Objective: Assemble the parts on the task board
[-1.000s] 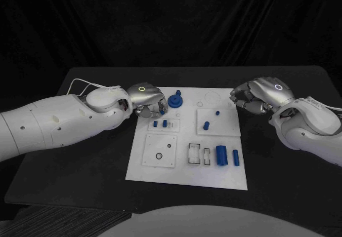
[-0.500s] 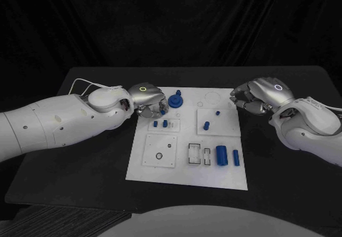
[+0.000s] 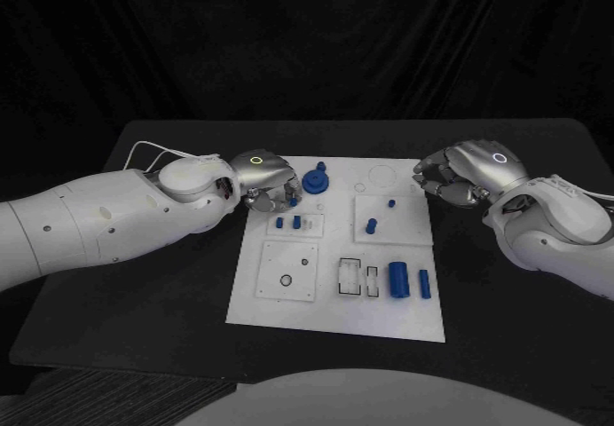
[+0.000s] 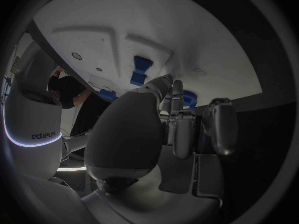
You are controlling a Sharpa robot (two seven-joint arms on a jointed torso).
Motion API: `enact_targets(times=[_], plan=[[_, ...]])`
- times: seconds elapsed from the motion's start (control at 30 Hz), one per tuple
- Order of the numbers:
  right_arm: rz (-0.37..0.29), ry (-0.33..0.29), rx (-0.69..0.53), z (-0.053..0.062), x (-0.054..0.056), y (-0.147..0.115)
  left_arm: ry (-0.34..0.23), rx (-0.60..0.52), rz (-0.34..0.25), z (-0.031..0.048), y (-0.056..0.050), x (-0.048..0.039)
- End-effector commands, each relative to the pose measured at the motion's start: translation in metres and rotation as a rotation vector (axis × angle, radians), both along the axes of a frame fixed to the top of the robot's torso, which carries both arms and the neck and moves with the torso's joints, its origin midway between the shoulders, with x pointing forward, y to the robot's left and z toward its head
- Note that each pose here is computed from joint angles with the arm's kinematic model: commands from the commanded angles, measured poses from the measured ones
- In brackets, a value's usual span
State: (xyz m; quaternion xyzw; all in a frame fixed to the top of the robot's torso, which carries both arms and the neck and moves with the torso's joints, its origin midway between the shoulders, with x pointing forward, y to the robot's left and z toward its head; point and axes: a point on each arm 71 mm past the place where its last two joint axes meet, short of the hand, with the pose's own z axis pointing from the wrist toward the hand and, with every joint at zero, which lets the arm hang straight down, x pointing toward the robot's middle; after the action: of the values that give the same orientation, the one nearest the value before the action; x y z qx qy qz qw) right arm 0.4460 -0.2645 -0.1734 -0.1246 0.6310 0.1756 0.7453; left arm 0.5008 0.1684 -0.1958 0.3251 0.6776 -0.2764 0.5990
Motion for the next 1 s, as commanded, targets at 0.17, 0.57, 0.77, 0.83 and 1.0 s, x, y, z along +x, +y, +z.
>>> enact_targets(times=[0.17, 0.57, 0.77, 0.83, 1.0], plan=[[-0.01, 0.004, -0.002, -0.001, 0.0, -0.001, 0.022, 0.022, 0.016, -0.0041, 0.002, 0.0004], [-0.011, 0.002, 0.0, -0.001, -0.001, -0.001, -0.023, -0.008, 0.041, -0.001, 0.01, 0.0027], [-0.015, -0.003, 0.005, 0.0, -0.003, -0.004, -0.081, -0.049, 0.057, 0.004, 0.023, 0.0034], [-0.017, -0.008, 0.01, 0.002, -0.005, -0.005, -0.104, -0.067, 0.056, 0.0064, 0.03, 0.0019], [-0.02, -0.038, 0.024, 0.014, -0.006, -0.007, -0.131, -0.144, 0.066, 0.0163, 0.05, -0.0032]])
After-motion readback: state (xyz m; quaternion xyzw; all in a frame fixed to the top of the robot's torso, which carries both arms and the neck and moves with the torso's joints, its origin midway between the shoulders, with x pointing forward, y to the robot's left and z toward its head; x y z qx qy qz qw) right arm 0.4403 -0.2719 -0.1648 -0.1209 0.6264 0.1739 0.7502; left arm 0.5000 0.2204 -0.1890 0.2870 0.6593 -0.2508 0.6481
